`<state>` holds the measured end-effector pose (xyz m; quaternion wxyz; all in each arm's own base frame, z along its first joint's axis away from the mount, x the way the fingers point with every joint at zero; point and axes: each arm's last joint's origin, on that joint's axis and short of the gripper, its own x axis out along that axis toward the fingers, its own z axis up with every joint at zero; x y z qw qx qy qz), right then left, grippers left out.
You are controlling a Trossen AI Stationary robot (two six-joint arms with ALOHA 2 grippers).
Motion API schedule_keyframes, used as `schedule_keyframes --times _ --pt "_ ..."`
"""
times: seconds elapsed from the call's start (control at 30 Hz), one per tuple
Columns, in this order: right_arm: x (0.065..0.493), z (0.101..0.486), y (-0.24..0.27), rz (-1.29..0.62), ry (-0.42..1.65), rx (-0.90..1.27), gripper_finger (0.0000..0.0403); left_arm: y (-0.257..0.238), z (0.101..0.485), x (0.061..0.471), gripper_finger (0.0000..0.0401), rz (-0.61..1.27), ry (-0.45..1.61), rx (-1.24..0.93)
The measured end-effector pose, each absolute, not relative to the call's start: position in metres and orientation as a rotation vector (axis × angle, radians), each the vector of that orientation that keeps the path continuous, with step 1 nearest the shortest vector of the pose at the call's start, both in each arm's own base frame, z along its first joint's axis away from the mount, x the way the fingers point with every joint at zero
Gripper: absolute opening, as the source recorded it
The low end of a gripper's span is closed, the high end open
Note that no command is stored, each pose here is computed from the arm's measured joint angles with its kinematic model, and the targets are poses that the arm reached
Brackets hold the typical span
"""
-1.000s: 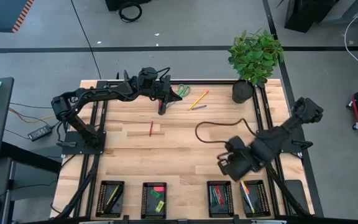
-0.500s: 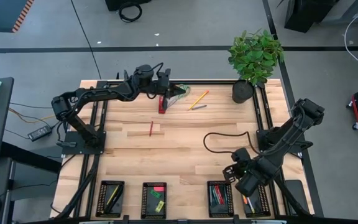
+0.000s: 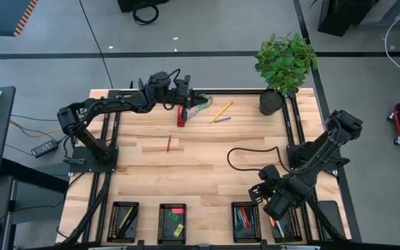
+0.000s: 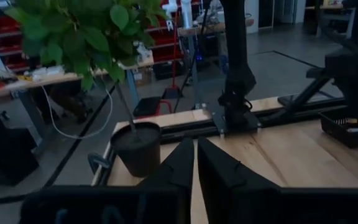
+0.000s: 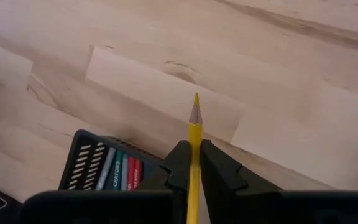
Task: Sort crayons/erasers/pens/pencils in bins
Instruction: Put the bottom yellow pencil into the right black bin
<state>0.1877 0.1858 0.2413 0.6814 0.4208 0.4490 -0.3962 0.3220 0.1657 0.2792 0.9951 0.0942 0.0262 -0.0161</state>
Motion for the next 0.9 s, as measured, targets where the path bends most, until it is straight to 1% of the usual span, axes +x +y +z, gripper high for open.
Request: schedule_keyframes --times 0.13,0.3,0.4,0.7,0.9 --pt "0.188 0.239 0.186 -0.893 0.996 0.918 0.0037 0.166 0.276 0.322 0.0033 -0.037 0.080 0.203" --pt "0.189 0.239 0.186 -0.898 0.999 0.924 0.0037 0.163 0.271 0.322 0.0024 -0.053 0.128 0.245" --pt "0.188 0.239 0.186 -0.900 1.002 0.917 0.0037 0.162 0.268 0.322 0.0021 -0.061 0.151 0.233" --pt "0.191 0.236 0.193 -0.868 1.006 0.969 0.0037 0.162 0.265 0.322 0.0029 -0.066 0.182 0.214" --pt "0.193 0.225 0.194 -0.921 1.032 0.902 0.0037 0.162 0.264 0.322 0.0022 -0.067 0.188 0.211"
